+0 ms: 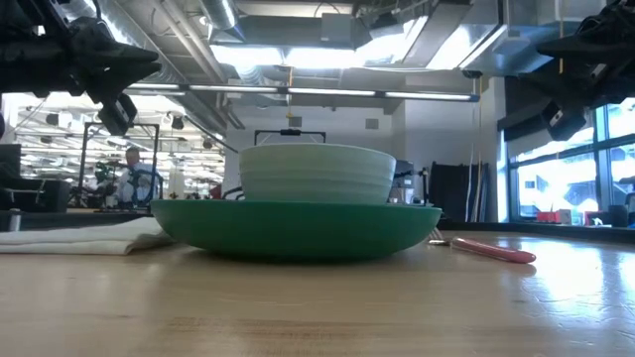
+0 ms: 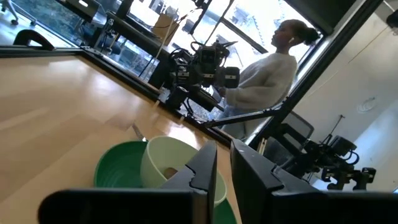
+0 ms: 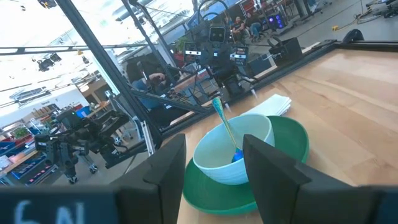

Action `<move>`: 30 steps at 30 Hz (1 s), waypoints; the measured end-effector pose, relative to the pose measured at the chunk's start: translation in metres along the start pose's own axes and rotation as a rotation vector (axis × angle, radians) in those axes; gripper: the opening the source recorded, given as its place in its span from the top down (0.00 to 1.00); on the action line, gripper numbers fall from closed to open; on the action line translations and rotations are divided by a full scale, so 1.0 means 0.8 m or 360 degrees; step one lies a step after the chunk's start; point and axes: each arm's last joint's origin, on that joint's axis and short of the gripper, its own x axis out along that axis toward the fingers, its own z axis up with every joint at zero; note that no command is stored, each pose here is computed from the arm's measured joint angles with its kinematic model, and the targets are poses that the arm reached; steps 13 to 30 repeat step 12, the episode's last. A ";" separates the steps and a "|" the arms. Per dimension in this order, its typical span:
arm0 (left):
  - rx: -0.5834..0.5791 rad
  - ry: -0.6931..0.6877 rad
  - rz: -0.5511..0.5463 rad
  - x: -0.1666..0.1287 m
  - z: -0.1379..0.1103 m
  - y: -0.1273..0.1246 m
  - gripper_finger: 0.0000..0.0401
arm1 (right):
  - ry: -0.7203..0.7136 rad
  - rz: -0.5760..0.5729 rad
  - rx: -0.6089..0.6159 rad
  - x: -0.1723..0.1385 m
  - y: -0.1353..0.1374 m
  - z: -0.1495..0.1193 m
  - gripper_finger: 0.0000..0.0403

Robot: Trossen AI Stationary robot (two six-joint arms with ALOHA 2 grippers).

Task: Set table place
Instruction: Return to Home Position

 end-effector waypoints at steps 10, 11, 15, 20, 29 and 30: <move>0.0000 0.0000 0.0000 0.000 0.000 0.000 0.93 | 0.0000 0.0000 0.0000 0.000 0.000 0.000 0.60; 0.0000 0.0000 0.0000 0.000 0.000 0.000 0.93 | 0.0000 0.0000 -0.0002 0.000 0.000 0.000 0.60; 0.0000 0.0000 0.0000 0.000 0.000 0.000 0.94 | 0.0000 0.0000 -0.0002 0.000 0.000 0.000 0.60; 0.0000 0.0000 0.0000 0.000 0.000 0.000 0.94 | 0.0000 0.0000 -0.0002 0.000 0.000 0.000 0.60; 0.0000 0.0000 0.0000 0.000 0.000 0.000 0.94 | 0.0000 0.0000 -0.0002 0.000 0.000 0.000 0.60; 0.0000 0.0000 0.0000 0.000 0.000 0.000 0.94 | 0.0000 0.0000 -0.0002 0.000 0.000 0.000 0.60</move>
